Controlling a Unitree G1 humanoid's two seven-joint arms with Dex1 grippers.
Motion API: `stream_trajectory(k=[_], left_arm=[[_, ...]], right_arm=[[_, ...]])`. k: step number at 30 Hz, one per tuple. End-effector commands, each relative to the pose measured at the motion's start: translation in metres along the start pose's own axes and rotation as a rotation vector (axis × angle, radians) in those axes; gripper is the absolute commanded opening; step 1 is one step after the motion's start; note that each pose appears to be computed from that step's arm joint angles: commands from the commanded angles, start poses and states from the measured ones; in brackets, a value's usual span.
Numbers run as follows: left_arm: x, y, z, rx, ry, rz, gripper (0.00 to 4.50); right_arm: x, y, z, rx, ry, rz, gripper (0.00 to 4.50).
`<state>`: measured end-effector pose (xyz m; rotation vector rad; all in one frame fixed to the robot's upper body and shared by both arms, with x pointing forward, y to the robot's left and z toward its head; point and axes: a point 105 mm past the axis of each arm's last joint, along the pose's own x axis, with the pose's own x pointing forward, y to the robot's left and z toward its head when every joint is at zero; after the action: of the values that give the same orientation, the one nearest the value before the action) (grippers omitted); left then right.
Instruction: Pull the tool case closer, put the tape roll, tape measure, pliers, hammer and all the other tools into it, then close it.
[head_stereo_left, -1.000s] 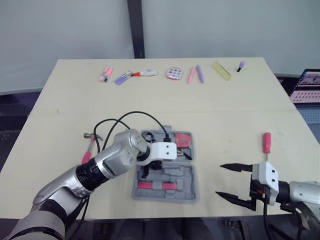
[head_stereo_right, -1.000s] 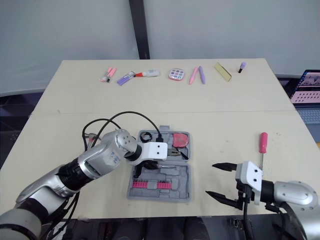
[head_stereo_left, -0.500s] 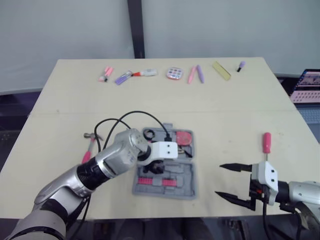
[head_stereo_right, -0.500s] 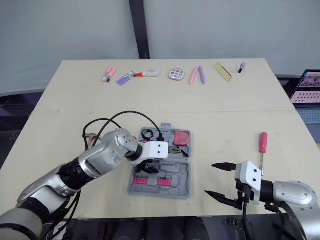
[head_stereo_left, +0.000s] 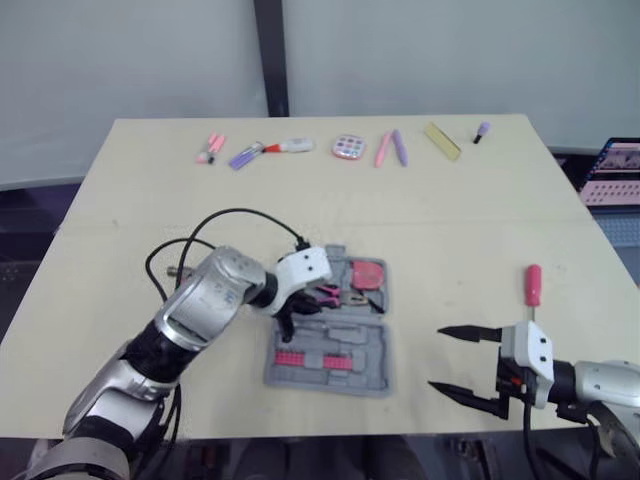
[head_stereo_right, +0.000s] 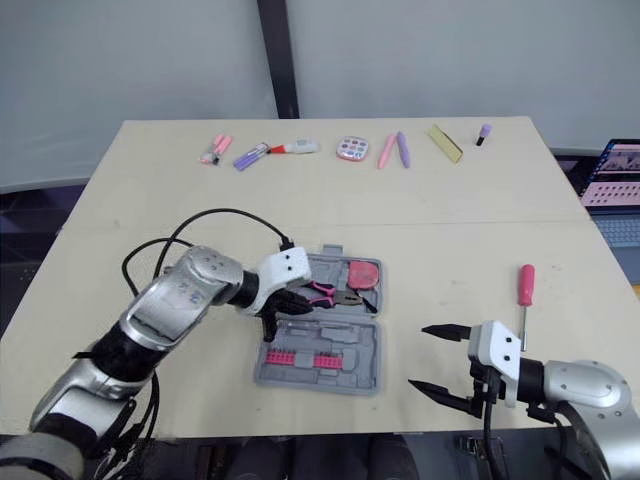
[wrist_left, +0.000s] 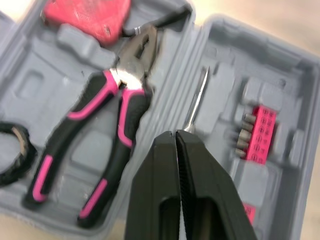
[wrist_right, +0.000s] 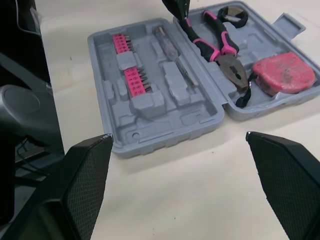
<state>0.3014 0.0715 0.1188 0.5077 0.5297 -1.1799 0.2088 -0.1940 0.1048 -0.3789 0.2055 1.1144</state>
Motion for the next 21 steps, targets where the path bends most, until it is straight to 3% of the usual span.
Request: stream_trajectory(k=[1,3,8,21], left_arm=[[-0.011,0.001,0.01,0.084,-0.222,0.0,0.01],[-0.013,-0.002,0.003,0.125,-0.296,-0.02,0.01],[-0.008,-0.003,-0.01,0.176,-0.349,-0.028,0.01],[0.027,-0.006,-0.036,0.236,-0.285,-0.056,0.01]], right_arm=[[-0.002,-0.001,0.006,-0.018,-0.021,-0.01,4.5],[-0.002,-0.001,0.006,-0.017,-0.021,-0.013,4.5],[-0.004,-0.002,0.007,-0.017,-0.021,-0.018,4.5],[-0.007,-0.002,0.009,-0.019,-0.012,-0.036,4.5]])
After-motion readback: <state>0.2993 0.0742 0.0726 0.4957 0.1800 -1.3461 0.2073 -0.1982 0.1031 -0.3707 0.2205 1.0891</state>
